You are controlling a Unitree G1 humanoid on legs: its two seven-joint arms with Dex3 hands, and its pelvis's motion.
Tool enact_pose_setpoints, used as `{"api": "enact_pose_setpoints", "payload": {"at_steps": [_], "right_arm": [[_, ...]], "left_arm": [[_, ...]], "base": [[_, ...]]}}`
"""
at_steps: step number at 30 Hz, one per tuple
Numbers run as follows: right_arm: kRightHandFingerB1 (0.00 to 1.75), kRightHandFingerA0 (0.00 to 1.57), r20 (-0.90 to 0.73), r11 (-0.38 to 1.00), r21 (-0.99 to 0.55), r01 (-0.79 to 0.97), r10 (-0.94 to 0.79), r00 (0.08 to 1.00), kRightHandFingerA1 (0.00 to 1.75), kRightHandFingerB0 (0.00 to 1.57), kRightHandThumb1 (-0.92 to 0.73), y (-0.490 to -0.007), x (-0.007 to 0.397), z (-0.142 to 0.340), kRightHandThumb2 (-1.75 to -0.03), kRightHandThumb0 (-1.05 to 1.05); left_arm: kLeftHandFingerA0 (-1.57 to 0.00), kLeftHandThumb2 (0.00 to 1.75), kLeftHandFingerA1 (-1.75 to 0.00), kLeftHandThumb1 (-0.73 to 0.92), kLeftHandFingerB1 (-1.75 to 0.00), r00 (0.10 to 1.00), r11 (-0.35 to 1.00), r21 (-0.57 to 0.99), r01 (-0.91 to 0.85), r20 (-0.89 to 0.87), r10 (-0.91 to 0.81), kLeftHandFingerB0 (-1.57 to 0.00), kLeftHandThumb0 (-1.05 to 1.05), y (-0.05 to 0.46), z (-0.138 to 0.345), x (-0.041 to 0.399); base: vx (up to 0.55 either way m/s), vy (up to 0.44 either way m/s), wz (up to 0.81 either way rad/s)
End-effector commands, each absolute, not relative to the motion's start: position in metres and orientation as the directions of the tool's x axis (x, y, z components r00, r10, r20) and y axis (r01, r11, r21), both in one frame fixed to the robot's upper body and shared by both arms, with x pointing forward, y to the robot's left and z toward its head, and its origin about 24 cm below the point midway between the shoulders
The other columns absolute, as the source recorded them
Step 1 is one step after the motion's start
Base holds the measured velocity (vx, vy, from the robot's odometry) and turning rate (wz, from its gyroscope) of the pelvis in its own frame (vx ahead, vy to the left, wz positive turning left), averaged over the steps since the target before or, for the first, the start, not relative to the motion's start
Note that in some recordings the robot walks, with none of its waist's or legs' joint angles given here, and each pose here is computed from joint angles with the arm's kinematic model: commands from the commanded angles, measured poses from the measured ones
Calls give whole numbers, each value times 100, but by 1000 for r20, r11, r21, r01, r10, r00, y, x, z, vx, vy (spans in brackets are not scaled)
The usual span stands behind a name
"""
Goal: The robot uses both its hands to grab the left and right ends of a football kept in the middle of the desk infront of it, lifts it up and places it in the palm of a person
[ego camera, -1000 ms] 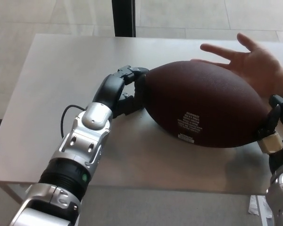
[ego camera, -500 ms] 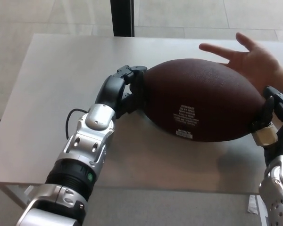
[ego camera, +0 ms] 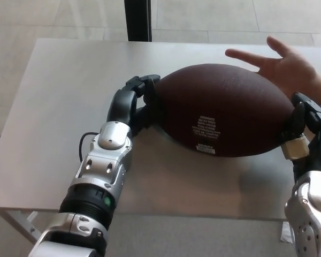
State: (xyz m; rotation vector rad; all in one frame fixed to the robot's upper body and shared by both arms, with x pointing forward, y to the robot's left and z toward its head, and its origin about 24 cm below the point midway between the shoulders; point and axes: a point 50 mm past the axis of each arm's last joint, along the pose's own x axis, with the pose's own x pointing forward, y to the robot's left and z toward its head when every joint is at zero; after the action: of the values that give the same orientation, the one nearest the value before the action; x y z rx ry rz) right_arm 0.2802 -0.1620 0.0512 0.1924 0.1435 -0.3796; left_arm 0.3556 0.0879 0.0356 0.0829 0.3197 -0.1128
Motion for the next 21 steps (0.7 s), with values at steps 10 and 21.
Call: {"api": "enact_pose_setpoints", "payload": {"at_steps": [10, 21], "right_arm": [[37, 59, -13, 996, 76, -53, 54, 998, 61, 46, -78, -89, 310, 86, -64, -84], [52, 65, -194, 995, -63, -78, 65, 979, 75, 36, -63, -86, 308, 66, -102, -74]], "left_arm": [[-68, 64, -101, 84, -55, 879, 917, 210, 339, -418, -229, -43, -46, 43, 27, 343], [-74, 61, -79, 74, -44, 851, 874, 212, 437, -414, -325, -35, -41, 41, 20, 337]], "base": [[0, 0, 0], [0, 0, 0]]}}
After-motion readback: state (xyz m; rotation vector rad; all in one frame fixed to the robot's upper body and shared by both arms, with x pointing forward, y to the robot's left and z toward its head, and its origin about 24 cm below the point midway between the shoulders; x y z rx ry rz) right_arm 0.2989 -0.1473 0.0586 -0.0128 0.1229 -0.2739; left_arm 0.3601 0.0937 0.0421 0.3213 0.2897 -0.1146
